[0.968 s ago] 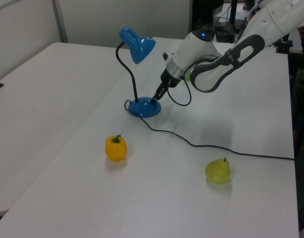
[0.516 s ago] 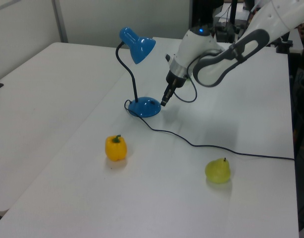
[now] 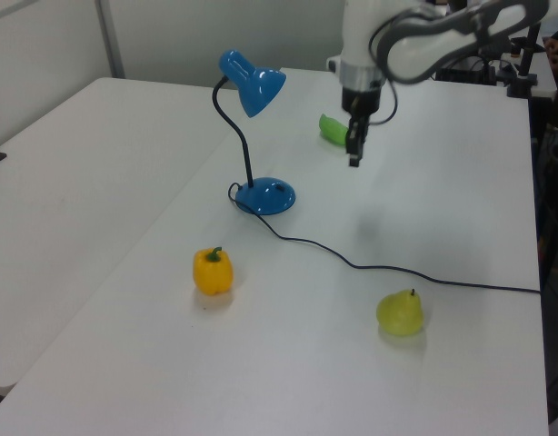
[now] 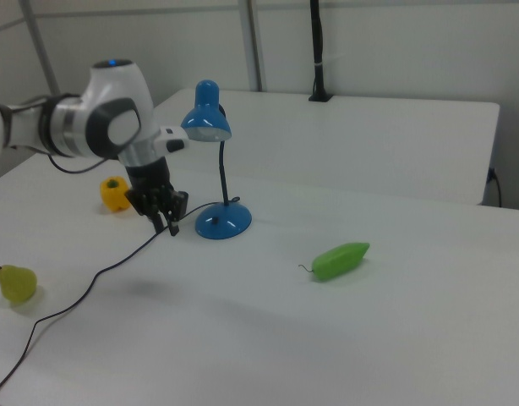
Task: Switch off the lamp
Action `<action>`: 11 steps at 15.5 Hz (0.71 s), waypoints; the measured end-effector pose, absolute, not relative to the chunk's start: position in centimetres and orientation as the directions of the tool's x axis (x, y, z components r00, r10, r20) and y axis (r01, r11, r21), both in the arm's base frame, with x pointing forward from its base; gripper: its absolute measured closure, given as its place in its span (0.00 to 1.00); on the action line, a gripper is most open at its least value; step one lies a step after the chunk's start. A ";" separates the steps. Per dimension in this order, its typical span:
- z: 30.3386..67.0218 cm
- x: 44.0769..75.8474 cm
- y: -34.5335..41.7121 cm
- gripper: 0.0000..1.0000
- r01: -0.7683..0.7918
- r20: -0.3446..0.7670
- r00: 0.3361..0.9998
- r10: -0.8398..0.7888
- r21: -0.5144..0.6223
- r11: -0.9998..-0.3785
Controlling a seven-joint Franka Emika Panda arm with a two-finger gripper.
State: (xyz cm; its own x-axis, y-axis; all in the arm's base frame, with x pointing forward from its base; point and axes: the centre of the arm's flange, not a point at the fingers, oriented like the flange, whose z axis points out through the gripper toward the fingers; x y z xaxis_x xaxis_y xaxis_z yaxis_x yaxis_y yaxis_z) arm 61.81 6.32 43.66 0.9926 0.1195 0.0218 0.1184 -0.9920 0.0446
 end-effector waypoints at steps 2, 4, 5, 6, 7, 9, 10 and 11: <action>46.8 60.0 6.1 0.43 0.112 -0.012 0.994 0.112 0.040 -0.993; 49.8 58.3 5.9 0.22 0.101 -0.031 0.994 0.100 0.022 -0.995; 51.2 57.6 5.8 0.12 0.096 -0.037 0.995 0.095 0.013 -0.995; 52.5 57.0 5.7 0.02 0.092 -0.040 0.995 0.092 0.007 -0.996; 53.7 56.6 5.6 0.00 0.090 -0.038 0.995 0.089 0.004 -0.996; 55.7 56.0 5.3 0.00 0.085 -0.036 0.996 0.085 0.003 -0.996; 56.6 55.9 5.2 0.00 0.082 -0.036 0.996 0.082 0.000 -0.997; 57.5 55.8 5.1 0.00 0.078 -0.032 0.996 0.078 -0.010 -0.997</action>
